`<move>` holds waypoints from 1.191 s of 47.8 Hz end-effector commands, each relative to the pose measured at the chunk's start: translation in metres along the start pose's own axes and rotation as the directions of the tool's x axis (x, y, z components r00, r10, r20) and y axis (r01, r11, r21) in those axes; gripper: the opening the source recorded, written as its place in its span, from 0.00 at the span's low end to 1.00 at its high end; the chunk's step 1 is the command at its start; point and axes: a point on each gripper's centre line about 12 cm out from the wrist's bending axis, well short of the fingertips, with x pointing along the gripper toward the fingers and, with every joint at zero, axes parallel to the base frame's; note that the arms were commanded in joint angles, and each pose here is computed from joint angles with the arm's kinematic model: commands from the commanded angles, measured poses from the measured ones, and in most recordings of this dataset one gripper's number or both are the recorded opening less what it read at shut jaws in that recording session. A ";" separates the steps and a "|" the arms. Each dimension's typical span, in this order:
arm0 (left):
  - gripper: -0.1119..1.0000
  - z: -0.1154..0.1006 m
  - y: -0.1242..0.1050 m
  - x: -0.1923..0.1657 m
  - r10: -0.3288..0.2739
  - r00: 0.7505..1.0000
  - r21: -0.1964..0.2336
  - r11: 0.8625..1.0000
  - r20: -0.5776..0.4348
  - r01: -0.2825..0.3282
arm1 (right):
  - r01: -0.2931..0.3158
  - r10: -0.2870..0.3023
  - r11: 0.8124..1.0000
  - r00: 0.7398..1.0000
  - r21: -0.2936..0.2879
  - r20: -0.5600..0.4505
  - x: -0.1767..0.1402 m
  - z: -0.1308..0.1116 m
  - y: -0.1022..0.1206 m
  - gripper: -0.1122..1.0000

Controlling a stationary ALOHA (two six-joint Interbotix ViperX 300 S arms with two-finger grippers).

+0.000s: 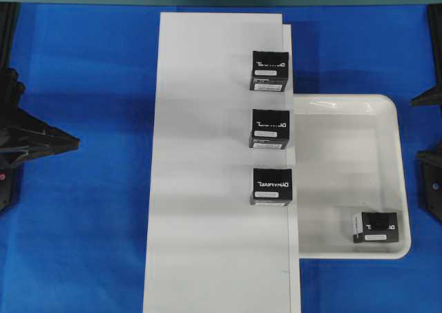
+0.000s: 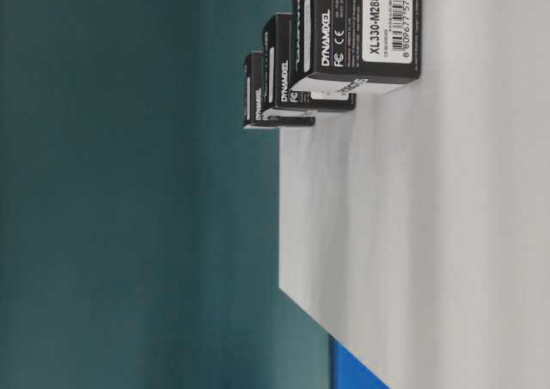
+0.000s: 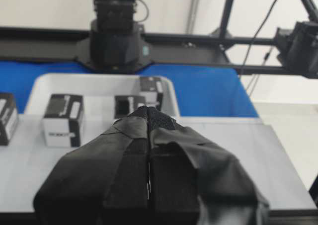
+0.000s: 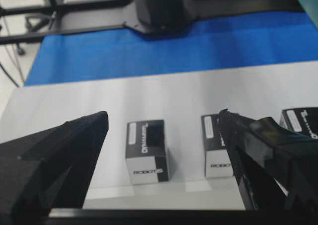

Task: Place the box from the white plastic tray onto the white base.

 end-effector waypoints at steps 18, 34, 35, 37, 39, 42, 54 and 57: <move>0.03 0.001 0.000 0.009 0.002 1.000 -0.008 1.000 -0.015 -0.003 | 0.023 -0.023 1.000 1.000 0.004 0.008 -0.022 -0.019 -0.005 0.97; 0.03 -0.009 0.001 0.015 0.006 0.997 0.006 1.000 -0.072 -0.006 | 0.033 -0.034 0.999 0.999 -0.005 -0.009 -0.019 -0.025 -0.007 0.97; 0.03 -0.009 0.001 0.015 0.007 0.997 0.005 1.000 -0.075 -0.006 | 0.034 -0.034 0.999 0.999 -0.005 -0.011 -0.019 -0.026 -0.007 0.97; 0.03 -0.010 0.001 0.016 0.007 0.997 0.005 1.000 -0.081 -0.007 | 0.034 -0.034 0.999 0.999 -0.007 -0.014 -0.019 -0.027 -0.007 0.97; 0.03 -0.010 0.001 0.015 0.008 0.996 0.003 1.000 -0.087 -0.007 | 0.034 -0.034 0.999 0.999 -0.007 -0.019 -0.019 -0.028 -0.007 0.97; 0.03 -0.011 0.001 0.015 0.008 0.996 0.003 1.000 -0.089 -0.007 | 0.034 -0.034 0.999 0.999 -0.009 -0.017 -0.019 -0.027 -0.007 0.97; 0.03 -0.013 0.001 0.015 0.008 0.994 0.000 1.000 -0.105 -0.008 | 0.030 -0.030 0.999 0.999 -0.010 0.016 -0.019 -0.024 -0.006 0.97; 0.03 -0.013 0.001 0.015 0.009 0.994 -0.001 1.000 -0.105 -0.009 | 0.027 -0.027 1.000 0.999 -0.009 0.042 -0.019 -0.021 -0.006 0.97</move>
